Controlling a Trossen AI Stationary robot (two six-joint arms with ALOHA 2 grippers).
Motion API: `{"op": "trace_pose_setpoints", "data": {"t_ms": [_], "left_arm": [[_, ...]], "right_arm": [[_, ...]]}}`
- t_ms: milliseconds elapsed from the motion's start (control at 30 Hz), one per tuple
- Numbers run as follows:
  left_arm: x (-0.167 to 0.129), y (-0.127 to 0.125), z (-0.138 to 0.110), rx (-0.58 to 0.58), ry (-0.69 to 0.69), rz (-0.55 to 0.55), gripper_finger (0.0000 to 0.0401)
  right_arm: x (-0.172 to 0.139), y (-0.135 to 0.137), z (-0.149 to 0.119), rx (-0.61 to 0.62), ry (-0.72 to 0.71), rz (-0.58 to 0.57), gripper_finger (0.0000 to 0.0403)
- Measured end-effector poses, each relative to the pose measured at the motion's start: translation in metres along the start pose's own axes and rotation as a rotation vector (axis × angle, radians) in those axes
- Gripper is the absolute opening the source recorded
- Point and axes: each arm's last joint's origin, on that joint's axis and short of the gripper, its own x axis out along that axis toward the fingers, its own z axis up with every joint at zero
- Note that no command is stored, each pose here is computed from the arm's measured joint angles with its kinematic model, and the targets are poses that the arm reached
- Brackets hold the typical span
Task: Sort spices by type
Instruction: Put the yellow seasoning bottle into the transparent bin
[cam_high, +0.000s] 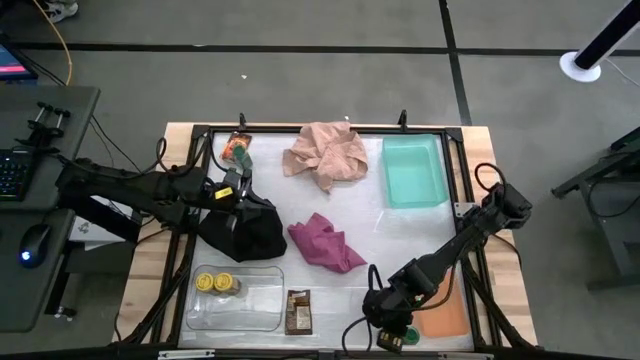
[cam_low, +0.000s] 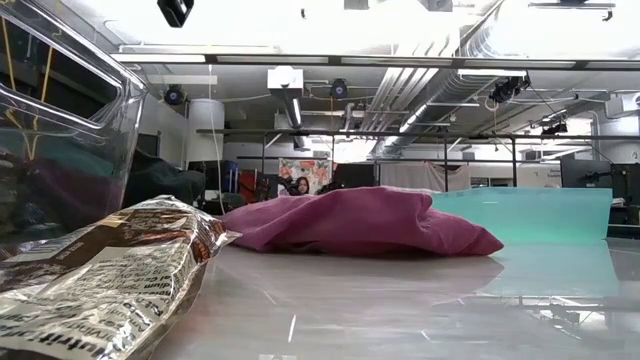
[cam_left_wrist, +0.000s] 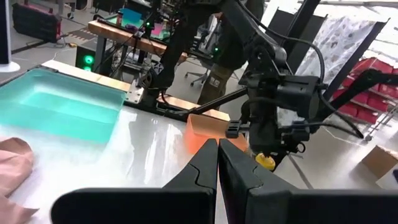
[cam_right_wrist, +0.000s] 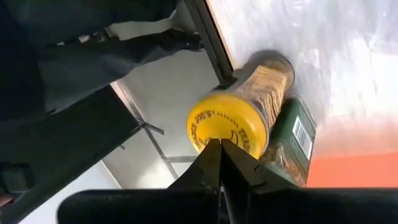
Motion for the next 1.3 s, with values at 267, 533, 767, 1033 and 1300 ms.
{"op": "trace_pose_setpoints", "data": {"t_ms": [267, 533, 767, 1033, 1300], "left_arm": [[0.000, 0.000, 0.000, -0.009, -0.001, 0.004, 0.0000], [0.000, 0.000, 0.000, -0.010, -0.002, 0.005, 0.0000], [0.000, 0.000, 0.000, -0.011, -0.002, 0.006, 0.0000], [0.000, 0.000, 0.000, -0.009, -0.002, 0.006, 0.0000], [0.000, 0.000, 0.000, -0.009, -0.003, 0.010, 0.0000]], "right_arm": [[0.002, 0.002, -0.002, -0.033, 0.004, 0.008, 0.0000], [0.008, 0.006, -0.008, -0.067, 0.013, 0.017, 0.0000], [0.018, 0.006, -0.003, -0.088, 0.015, 0.018, 0.0000], [0.014, 0.001, 0.004, -0.124, -0.031, -0.027, 0.0000], [0.002, -0.009, 0.027, -0.177, -0.136, -0.064, 0.0000]]}}
